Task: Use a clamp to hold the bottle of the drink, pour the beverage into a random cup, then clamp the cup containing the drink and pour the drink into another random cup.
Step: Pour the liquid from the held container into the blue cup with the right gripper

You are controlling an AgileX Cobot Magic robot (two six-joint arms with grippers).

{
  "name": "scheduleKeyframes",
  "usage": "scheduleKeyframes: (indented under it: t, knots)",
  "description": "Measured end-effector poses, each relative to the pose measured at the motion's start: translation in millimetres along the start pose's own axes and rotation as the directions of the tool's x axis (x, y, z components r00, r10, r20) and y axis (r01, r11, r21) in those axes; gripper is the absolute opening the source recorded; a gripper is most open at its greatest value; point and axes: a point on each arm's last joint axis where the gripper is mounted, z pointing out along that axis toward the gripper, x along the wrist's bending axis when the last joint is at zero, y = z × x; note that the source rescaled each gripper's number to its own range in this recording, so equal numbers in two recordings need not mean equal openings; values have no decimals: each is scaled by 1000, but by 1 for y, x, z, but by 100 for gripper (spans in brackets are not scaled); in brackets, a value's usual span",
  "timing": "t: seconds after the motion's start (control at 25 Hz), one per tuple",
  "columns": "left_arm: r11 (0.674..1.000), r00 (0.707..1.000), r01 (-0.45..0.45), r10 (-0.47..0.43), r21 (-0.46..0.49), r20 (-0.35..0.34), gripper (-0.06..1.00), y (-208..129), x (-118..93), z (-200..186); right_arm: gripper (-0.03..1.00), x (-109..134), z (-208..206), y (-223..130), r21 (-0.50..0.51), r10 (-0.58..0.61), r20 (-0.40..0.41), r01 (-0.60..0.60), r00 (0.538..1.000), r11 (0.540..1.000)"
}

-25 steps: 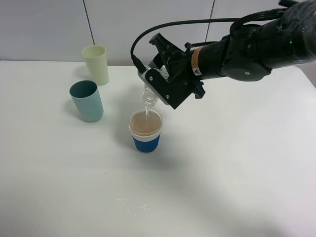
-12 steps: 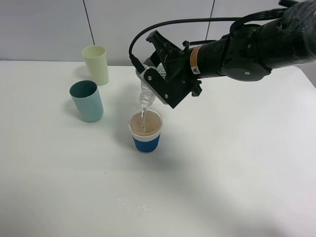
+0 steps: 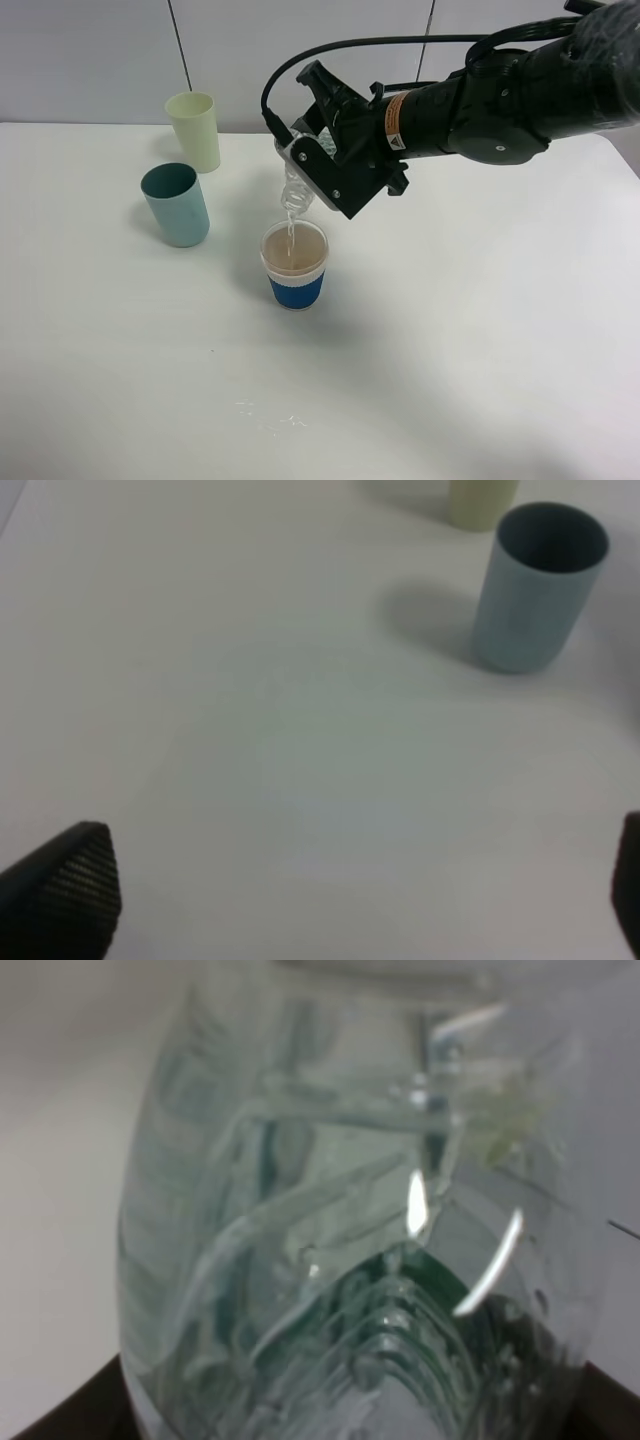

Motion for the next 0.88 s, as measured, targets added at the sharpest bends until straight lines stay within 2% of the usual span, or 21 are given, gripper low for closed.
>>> scheduleKeyframes:
  t: [0.36,0.88]
  knots:
    - [1000,1000,0,0,0,0,100,0,0,0,1,0,0,-1,8,14,2,-14,1000,1000]
    - [1000,1000,0,0,0,0,100,0,0,0,1,-1,0,-2,12,-49,21,49,999,999]
